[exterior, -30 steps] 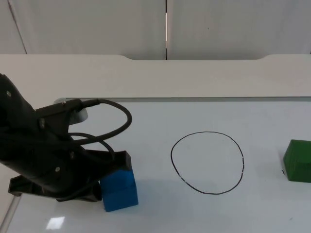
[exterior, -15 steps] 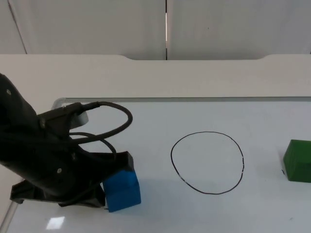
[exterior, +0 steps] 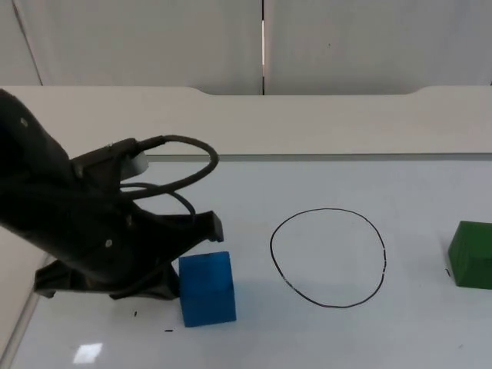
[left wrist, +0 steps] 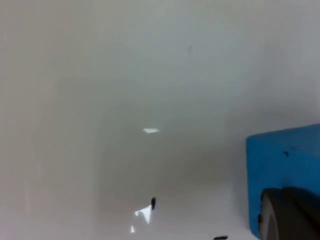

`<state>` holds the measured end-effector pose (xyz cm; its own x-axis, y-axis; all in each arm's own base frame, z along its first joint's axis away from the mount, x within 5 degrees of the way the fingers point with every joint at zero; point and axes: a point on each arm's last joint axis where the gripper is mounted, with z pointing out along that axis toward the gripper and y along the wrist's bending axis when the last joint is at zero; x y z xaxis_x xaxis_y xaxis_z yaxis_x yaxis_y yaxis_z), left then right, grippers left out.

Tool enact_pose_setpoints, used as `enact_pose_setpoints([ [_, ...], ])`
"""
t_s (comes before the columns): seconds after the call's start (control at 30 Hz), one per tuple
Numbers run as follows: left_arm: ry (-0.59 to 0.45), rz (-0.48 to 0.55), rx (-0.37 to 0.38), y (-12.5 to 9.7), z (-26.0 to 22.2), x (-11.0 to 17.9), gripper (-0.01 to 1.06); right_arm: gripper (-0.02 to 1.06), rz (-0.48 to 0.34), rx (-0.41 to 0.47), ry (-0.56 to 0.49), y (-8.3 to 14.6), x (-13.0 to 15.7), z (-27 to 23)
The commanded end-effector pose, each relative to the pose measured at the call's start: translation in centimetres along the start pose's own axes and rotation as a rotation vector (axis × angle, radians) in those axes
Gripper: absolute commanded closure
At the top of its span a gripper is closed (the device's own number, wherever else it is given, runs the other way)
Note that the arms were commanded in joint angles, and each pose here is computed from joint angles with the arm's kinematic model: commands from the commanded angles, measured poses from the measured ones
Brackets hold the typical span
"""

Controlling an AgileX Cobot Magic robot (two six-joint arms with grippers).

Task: Push the two cubes into the marked area.

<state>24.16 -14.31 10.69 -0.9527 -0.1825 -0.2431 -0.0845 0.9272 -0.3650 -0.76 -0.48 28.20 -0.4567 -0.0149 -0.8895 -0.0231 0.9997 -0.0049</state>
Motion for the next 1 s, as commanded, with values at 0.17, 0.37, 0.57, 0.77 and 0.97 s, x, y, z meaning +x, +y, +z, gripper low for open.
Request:
enact_pose_setpoints([
  [0.17,0.01,0.002,0.014,-0.4,0.0,0.0,1.05,-0.01,-0.002,0.001,0.001,0.1,0.1,0.1],
  [0.37,0.051,0.025,0.022,-0.4,0.0,0.4,1.05,-0.01,-0.002,0.001,0.001,0.1,0.1,0.1],
  [0.57,0.057,0.005,0.015,-0.3,0.4,0.4,1.05,-0.01,-0.002,0.001,0.001,0.1,0.1,0.1],
  [0.77,0.073,-0.006,0.001,-0.1,1.1,0.7,1.05,-0.01,-0.002,0.001,0.001,0.1,0.1,0.1],
  [0.97,0.088,0.011,0.013,-0.8,1.2,1.3,1.05,-0.01,-0.003,0.0,0.001,0.1,0.1,0.1],
])
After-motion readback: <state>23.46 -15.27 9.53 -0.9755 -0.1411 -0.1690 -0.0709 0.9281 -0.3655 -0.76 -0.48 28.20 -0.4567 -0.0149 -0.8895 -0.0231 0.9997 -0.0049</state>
